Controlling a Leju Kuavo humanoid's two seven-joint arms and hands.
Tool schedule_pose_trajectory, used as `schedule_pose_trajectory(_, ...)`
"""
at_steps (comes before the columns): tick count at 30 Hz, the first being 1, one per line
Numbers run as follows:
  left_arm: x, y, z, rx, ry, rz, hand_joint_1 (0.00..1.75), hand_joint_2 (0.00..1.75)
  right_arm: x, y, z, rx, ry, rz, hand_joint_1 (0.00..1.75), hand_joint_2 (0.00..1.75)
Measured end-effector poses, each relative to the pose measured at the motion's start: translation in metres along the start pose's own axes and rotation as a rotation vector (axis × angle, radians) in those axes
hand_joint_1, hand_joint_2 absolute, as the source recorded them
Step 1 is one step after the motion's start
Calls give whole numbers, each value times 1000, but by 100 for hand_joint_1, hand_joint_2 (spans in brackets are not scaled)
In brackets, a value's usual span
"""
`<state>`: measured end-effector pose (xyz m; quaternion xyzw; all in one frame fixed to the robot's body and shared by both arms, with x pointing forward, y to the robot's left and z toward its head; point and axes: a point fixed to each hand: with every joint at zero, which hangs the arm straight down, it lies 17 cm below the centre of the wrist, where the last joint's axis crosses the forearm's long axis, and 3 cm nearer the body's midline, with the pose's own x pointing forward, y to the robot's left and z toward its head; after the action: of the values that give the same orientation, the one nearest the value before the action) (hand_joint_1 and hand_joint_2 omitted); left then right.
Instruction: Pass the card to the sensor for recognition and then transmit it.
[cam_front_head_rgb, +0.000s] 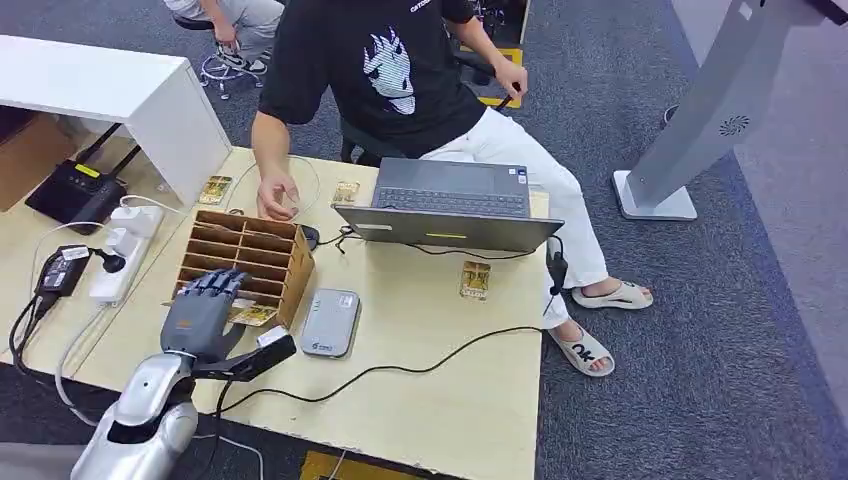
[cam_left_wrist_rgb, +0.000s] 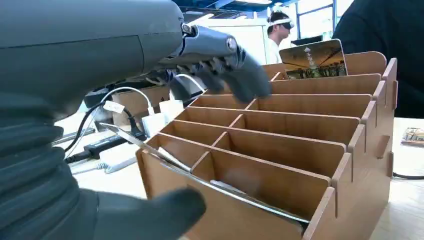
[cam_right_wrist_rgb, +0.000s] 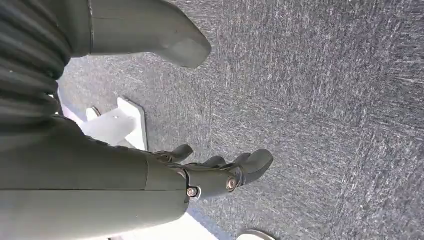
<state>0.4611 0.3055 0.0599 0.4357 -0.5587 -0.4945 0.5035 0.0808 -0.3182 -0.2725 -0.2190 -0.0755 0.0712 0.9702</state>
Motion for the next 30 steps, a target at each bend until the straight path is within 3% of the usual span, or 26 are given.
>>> schedule_pose_trajectory(3, 1, 0, -1, -2, -4, 2, 175, 175, 0, 0, 0, 0, -2, 0, 0, 175)
schedule_pose_trajectory(4, 1, 0, -1, -3, -5, 4, 169, 175, 1, 0, 0, 0, -3, 0, 0, 175)
schedule_pose_trajectory(30, 2, 2, -4, -12, -11, 18, 175, 175, 1, 0, 0, 0, -8, 2, 0, 175)
